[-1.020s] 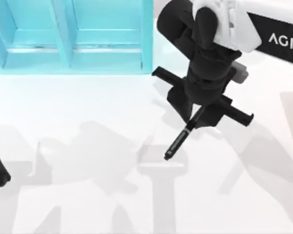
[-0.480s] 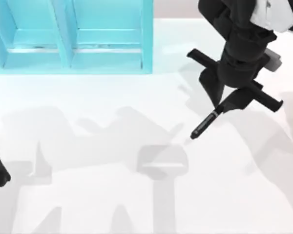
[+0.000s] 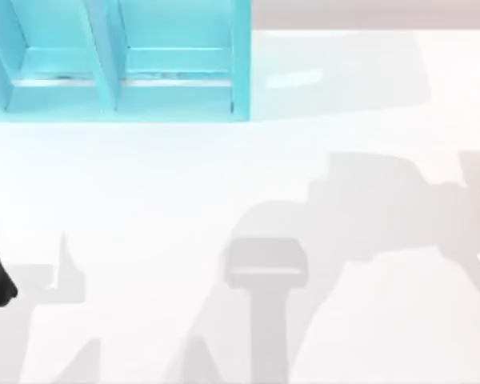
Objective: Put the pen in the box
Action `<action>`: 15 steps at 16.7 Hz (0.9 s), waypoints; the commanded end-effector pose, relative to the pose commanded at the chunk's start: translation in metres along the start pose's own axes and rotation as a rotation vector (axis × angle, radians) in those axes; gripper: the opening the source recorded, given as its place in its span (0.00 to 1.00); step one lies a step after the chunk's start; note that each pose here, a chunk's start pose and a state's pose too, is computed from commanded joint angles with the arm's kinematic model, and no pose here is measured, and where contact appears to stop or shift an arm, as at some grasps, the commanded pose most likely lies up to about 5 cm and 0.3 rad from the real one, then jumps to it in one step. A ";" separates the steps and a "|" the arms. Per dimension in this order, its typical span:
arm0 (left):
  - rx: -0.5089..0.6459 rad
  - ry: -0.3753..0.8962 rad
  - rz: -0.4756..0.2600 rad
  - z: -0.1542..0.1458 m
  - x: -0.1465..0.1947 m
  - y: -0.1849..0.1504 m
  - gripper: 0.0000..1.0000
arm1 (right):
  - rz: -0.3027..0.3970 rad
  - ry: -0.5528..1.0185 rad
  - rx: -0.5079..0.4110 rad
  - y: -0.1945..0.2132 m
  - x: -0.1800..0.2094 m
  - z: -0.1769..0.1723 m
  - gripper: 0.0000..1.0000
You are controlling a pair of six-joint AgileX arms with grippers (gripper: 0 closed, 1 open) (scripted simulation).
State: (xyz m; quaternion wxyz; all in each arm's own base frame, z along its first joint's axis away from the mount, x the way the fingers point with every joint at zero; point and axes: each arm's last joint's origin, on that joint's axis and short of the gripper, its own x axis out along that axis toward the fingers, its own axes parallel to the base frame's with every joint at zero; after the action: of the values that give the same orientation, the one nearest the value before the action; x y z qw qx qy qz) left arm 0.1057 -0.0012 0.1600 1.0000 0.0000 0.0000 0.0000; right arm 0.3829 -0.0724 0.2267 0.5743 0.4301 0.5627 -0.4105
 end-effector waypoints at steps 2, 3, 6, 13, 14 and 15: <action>0.000 0.000 0.000 0.000 0.000 0.000 1.00 | 0.000 -0.002 0.129 -0.039 -0.005 0.053 0.00; 0.000 0.000 0.000 0.000 0.000 0.000 1.00 | 0.003 -0.004 0.180 -0.058 -0.008 0.072 0.00; 0.000 0.000 0.000 0.000 0.000 0.000 1.00 | 0.018 -0.011 0.280 -0.102 -0.016 0.107 0.00; 0.000 0.000 0.000 0.000 0.000 0.000 1.00 | 0.024 -0.014 0.311 -0.117 -0.019 0.117 0.00; 0.000 0.000 0.000 0.000 0.000 0.000 1.00 | 0.024 -0.015 0.311 -0.116 -0.018 0.117 0.00; 0.000 0.000 0.000 0.000 0.000 0.000 1.00 | 0.026 -0.016 0.310 -0.112 -0.016 0.115 0.00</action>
State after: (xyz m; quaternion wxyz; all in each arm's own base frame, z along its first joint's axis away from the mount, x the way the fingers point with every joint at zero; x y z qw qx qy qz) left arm 0.1057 -0.0012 0.1600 1.0000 0.0000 0.0000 0.0000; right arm 0.3093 -0.2149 0.2392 0.5109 0.5175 0.4825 -0.4883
